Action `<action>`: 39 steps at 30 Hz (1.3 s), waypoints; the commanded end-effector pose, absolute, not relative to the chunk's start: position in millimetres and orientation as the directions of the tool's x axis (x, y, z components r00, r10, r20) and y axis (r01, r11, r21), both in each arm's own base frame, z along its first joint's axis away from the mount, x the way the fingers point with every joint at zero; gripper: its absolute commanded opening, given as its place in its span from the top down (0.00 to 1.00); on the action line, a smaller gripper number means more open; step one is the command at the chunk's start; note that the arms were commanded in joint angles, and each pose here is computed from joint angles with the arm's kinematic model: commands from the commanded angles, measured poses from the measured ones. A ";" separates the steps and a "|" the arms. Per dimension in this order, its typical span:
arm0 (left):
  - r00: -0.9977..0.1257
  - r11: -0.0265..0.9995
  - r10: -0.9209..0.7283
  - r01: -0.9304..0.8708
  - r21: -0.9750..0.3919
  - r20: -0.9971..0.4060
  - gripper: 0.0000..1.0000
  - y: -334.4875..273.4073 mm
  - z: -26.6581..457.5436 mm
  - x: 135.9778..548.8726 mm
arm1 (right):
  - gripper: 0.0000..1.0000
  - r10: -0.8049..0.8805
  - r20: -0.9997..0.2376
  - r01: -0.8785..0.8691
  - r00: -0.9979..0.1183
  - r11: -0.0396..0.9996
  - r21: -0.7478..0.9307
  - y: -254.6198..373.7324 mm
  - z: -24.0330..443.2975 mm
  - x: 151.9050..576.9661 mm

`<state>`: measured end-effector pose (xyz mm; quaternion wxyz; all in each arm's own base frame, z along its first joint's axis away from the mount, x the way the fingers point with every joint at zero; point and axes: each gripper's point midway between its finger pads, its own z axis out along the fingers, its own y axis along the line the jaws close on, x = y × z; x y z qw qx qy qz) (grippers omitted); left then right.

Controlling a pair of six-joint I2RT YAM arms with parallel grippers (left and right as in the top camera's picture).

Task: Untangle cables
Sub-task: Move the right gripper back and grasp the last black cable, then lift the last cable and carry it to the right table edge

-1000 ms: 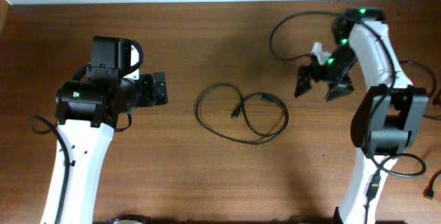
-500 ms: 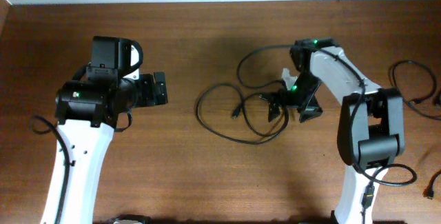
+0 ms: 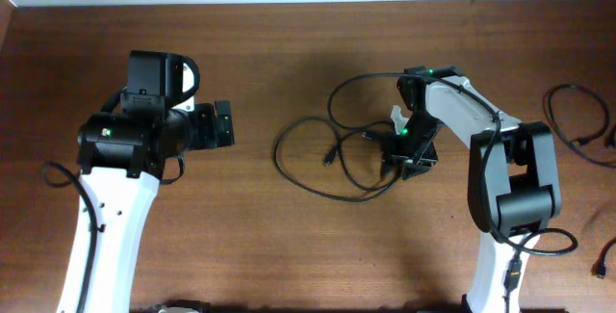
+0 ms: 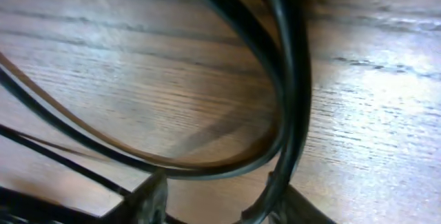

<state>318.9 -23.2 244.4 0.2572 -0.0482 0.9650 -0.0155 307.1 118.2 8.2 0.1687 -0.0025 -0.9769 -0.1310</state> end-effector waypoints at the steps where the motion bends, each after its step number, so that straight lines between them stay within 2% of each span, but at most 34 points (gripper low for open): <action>1: -0.862 0.995 -0.103 -0.092 -0.047 -0.496 0.01 -21.6 244.1 319.9 | 0.64 -0.027 0.319 0.061 -0.947 0.963 0.263 120.3 11.7 307.0; 6: -0.862 0.995 -0.103 -0.092 -0.047 -0.496 0.01 -21.6 244.1 319.9 | 0.64 0.016 0.305 0.087 -0.952 0.972 0.220 115.3 8.5 312.0; 7: -0.862 0.995 -0.103 -0.092 -0.047 -0.496 0.01 -21.6 244.1 319.9 | 0.67 0.016 0.301 0.086 -0.954 0.971 0.221 115.8 8.2 313.0; 8: -0.862 0.995 -0.103 -0.092 -0.047 -0.496 0.01 -21.6 244.1 319.9 | 0.79 0.021 0.301 0.091 -0.954 0.971 0.220 116.1 8.2 313.4; 9: -0.862 0.995 -0.103 -0.092 -0.047 -0.496 0.01 -21.6 244.1 319.9 | 0.96 0.032 0.303 0.101 -0.952 0.971 0.216 116.0 8.1 313.3; 15: -0.862 0.995 -0.103 -0.092 -0.047 -0.496 0.01 -21.6 244.1 319.9 | 0.96 0.038 0.298 0.107 -0.954 0.970 0.217 116.0 13.5 313.3; 20: -0.862 0.995 -0.103 -0.092 -0.047 -0.496 0.01 -21.6 244.1 319.9 | 0.96 0.034 0.202 0.084 -0.979 0.966 0.246 118.4 45.8 325.4; 23: -0.862 0.995 -0.103 -0.092 -0.047 -0.496 0.01 -21.6 244.1 319.9 | 0.96 0.027 0.100 0.054 -0.995 0.958 0.281 122.2 86.2 337.4; 30: -0.862 0.995 -0.103 -0.092 -0.047 -0.496 0.01 -21.6 244.1 319.9 | 0.96 0.032 -0.244 -0.058 -0.969 0.935 0.350 129.5 200.1 372.7; 35: -0.862 0.995 -0.103 -0.092 -0.047 -0.496 0.01 -21.6 244.1 319.9 | 0.96 0.062 -0.524 -0.159 -0.849 0.917 0.366 134.0 286.9 410.1; 39: -0.863 0.995 -0.103 -0.092 -0.047 -0.495 0.01 -21.6 244.0 319.9 | 0.96 0.099 -0.690 -0.128 -0.717 0.954 0.270 114.7 329.9 443.1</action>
